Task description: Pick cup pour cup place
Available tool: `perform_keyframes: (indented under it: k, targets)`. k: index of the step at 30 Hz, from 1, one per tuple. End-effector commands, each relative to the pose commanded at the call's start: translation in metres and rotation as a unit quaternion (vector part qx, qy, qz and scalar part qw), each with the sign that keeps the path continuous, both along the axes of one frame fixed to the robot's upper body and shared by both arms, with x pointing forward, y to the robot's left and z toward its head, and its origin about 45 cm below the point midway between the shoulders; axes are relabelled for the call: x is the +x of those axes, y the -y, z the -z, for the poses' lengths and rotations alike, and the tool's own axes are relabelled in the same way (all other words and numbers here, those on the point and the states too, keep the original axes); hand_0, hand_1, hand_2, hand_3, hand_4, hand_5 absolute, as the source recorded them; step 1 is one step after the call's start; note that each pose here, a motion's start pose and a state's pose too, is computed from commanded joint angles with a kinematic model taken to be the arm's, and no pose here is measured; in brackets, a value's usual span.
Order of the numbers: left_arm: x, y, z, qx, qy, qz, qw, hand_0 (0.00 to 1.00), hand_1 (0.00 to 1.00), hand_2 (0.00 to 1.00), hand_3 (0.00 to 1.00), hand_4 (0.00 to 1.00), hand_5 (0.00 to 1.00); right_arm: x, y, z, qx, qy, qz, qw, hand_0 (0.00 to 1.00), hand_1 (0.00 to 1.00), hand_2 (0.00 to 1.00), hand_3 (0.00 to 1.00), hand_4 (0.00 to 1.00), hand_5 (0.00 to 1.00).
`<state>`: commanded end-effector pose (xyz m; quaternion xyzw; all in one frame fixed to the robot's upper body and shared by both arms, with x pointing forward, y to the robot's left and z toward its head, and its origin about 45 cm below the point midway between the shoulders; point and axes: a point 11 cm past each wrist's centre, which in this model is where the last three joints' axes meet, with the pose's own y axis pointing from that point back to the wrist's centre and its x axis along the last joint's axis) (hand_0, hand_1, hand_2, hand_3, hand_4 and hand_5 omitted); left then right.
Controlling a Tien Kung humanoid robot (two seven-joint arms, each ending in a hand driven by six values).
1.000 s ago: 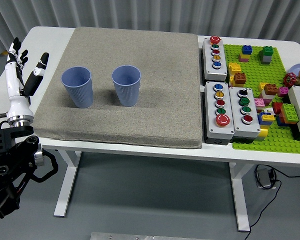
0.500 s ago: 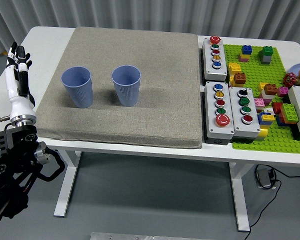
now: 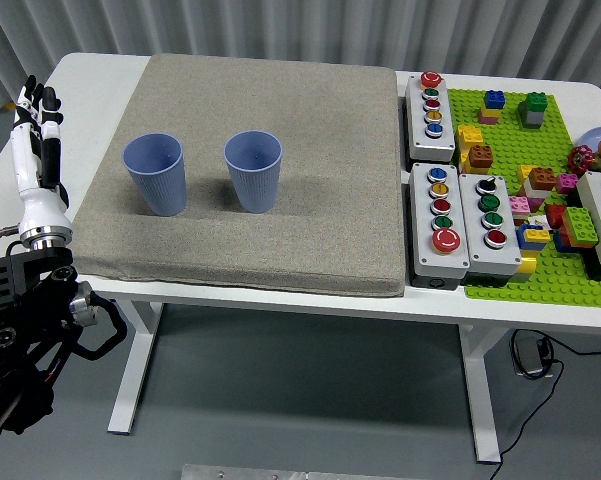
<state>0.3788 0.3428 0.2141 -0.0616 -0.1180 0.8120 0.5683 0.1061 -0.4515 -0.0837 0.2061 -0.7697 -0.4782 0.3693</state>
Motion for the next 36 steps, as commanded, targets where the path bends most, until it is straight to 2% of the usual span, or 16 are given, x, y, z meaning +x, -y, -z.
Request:
perform_keyframes:
  k: [9,13,19,26,36]
  targets:
    - [-0.0009,0.001,-0.003,-0.005,0.005,0.001,1.000,0.848,0.872,0.998,0.987,0.882,0.998,-0.001,0.001,0.000,0.001,-0.002,0.000,1.000,0.671,0.598,0.559,0.572,0.002,0.073]
    - [-0.0029,0.002,-0.008,0.000,0.015,0.001,1.000,0.848,0.872,0.998,0.987,0.882,0.998,-0.003,0.001,0.000,0.002,-0.002,0.007,1.000,0.671,0.598,0.559,0.572,0.002,0.073]
    - [-0.0009,0.005,-0.011,0.000,0.018,0.005,1.000,0.849,0.872,0.998,0.987,0.905,0.998,0.001,0.000,0.000,0.005,0.008,0.014,1.000,0.671,0.598,0.559,0.572,0.002,0.075]
    - [-0.0010,0.015,-0.008,0.003,0.013,0.017,1.000,0.851,0.873,0.998,0.987,0.914,0.998,-0.004,-0.002,0.002,0.006,0.004,0.015,1.000,0.670,0.597,0.559,0.572,0.002,0.081]
    - [-0.0073,0.018,-0.005,0.012,0.008,0.024,1.000,0.850,0.873,0.998,0.987,0.915,0.998,-0.009,-0.001,0.003,0.001,-0.001,0.012,1.000,0.671,0.598,0.559,0.572,0.002,0.079]
